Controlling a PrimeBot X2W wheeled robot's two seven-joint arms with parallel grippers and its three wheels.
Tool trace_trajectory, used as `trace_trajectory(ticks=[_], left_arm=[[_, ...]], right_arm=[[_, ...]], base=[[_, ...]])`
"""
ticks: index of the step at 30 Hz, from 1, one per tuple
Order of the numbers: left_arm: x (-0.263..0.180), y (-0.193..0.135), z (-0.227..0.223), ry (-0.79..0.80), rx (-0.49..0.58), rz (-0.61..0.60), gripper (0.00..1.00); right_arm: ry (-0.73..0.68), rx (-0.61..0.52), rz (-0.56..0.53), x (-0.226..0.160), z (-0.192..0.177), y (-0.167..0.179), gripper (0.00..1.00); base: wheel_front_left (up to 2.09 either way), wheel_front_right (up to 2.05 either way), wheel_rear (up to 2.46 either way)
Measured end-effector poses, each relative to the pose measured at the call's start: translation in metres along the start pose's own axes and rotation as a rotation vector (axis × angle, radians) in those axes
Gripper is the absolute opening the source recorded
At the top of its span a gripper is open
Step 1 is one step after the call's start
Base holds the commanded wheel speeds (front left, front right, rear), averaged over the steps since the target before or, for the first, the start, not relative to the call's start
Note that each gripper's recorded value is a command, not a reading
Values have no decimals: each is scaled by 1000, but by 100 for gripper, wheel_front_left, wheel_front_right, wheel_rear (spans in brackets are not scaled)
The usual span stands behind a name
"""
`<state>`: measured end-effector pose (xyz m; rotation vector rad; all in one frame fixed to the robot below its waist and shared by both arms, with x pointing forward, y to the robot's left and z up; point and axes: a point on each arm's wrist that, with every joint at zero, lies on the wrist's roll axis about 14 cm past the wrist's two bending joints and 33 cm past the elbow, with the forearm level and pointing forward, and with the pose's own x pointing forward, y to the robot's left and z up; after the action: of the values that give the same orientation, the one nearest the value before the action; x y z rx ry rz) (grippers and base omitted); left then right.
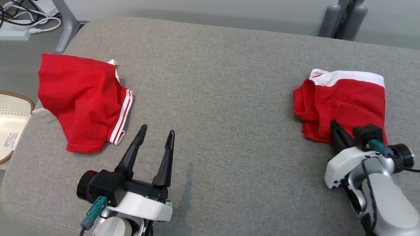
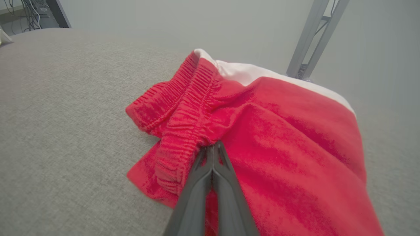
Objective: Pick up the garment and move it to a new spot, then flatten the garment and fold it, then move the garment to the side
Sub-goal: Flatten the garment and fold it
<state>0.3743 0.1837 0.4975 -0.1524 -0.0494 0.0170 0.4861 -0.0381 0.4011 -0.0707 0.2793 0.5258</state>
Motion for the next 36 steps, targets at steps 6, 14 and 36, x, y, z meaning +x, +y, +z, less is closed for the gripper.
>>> trace_trajectory(ticks=[6, 14, 36], left_arm=[[-1, 2, 0, 2, 3, 9, 100], [4, -4, -3, 7, -1, -6, 100], [2, -13, 7, -26, -21, -30, 100]], right_arm=[[8, 58, 58, 9, 1, 26, 0], [3, 75, 97, 21, 10, 37, 0], [-105, 90, -40, -19, 63, -13, 0]], base=[[0, 0, 0], [0, 0, 0], [0, 0, 0]])
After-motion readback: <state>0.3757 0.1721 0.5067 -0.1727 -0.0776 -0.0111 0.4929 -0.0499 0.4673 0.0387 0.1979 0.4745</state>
